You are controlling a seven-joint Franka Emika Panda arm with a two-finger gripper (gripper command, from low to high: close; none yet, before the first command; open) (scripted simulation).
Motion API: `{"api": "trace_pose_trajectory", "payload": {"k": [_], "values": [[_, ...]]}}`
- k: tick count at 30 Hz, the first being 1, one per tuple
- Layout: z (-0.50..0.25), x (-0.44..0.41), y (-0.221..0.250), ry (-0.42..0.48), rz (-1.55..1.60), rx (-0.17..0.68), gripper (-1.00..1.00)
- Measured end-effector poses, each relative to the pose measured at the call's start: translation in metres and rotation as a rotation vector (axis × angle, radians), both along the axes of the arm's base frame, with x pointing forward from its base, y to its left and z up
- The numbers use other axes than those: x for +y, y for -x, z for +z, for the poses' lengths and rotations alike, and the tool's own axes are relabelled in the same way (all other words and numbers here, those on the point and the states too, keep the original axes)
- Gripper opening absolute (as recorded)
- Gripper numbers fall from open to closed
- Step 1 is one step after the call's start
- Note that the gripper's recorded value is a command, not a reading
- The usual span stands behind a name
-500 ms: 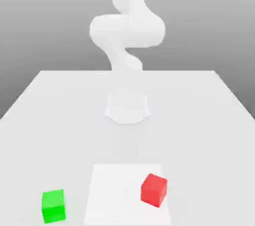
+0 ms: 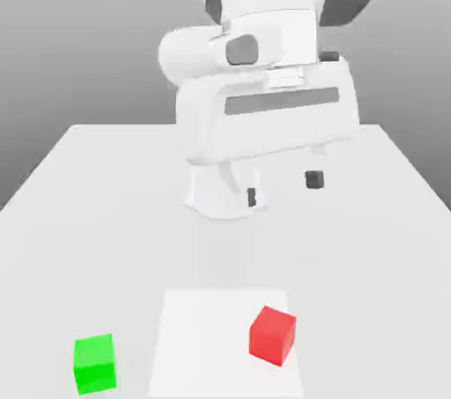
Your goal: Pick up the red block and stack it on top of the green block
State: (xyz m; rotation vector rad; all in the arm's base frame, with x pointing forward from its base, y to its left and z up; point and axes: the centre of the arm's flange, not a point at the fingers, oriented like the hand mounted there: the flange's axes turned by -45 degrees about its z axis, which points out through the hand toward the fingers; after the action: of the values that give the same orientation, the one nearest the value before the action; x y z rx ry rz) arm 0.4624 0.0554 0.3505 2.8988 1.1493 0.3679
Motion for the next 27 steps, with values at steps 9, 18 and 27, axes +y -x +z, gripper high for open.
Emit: {"api": "trace_pose_trajectory", "payload": {"k": [9, 18, 27], "values": [[-0.158, 0.012, 0.037, 0.118, 0.305, 0.198, 0.00], [-0.202, 0.011, 0.040, 0.119, 0.311, 0.206, -1.00], [-0.141, -0.002, 0.034, 0.110, 0.233, 0.210, -1.00]]}}
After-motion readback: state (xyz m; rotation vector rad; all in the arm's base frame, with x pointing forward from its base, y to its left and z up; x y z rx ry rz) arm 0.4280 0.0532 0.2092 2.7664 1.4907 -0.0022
